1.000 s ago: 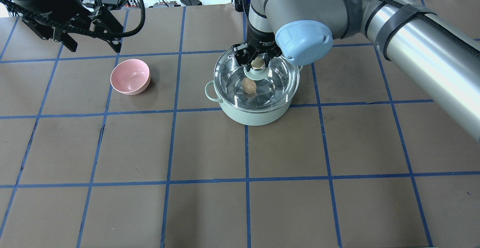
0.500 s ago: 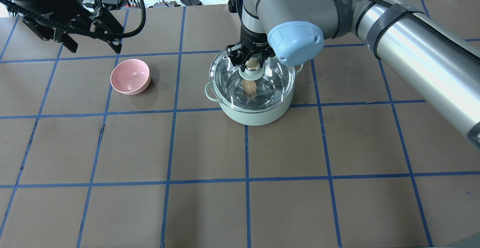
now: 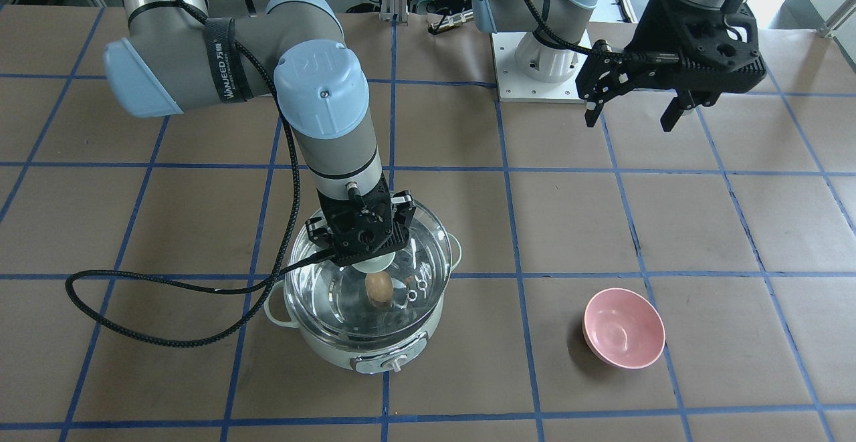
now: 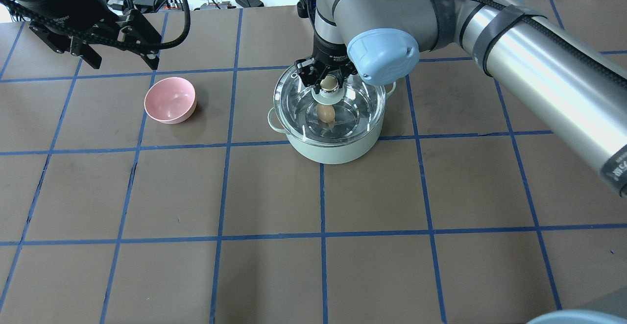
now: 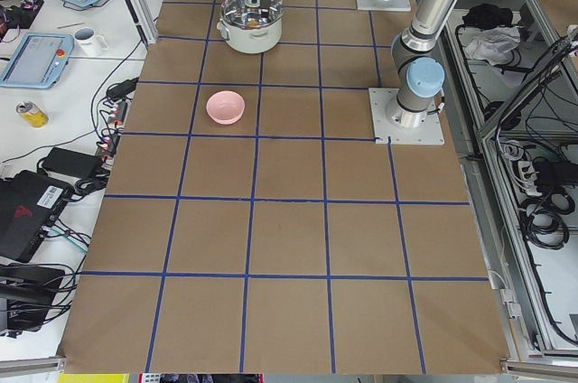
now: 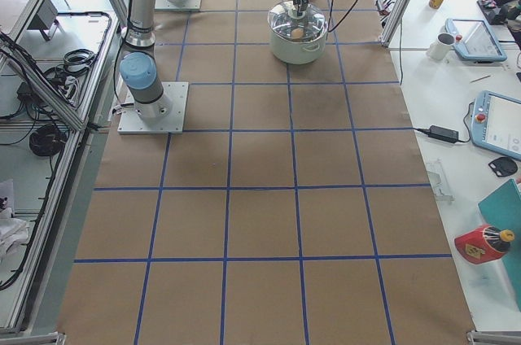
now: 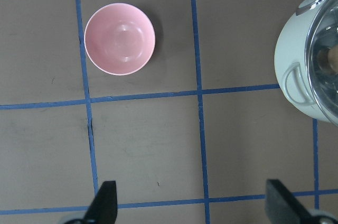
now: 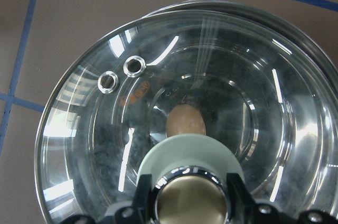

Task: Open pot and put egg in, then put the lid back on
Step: 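Lower glass lid onto pot with right gripper and seat it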

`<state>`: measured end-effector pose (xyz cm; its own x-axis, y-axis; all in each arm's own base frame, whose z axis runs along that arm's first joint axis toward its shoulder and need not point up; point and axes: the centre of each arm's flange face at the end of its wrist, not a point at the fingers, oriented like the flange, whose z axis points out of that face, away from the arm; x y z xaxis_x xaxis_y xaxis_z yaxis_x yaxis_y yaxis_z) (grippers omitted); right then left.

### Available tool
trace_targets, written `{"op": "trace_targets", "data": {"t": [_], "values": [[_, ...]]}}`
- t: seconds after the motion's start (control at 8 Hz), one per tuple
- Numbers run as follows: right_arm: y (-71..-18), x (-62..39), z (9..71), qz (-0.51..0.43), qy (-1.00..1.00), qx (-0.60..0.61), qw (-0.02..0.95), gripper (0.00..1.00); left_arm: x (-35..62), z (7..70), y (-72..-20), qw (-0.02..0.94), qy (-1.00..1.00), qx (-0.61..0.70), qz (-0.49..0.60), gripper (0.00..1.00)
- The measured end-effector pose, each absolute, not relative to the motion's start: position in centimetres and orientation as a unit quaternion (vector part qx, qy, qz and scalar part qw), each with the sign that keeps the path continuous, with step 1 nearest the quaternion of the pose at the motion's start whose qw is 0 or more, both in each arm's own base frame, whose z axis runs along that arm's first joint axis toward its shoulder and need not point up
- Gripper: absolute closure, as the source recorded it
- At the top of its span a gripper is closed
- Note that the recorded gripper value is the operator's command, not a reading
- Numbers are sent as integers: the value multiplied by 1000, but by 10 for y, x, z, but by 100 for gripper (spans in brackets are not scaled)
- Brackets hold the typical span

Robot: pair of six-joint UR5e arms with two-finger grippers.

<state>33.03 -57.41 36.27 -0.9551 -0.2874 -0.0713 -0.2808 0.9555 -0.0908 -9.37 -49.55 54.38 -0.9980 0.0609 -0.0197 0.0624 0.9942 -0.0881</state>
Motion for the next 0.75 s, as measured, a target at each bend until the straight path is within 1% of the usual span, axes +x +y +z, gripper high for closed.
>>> {"op": "trace_targets", "data": {"t": [0.75], "values": [[-577, 329, 356, -38, 990, -133, 30, 100, -93, 543, -495, 9, 999, 26, -43, 0]]}}
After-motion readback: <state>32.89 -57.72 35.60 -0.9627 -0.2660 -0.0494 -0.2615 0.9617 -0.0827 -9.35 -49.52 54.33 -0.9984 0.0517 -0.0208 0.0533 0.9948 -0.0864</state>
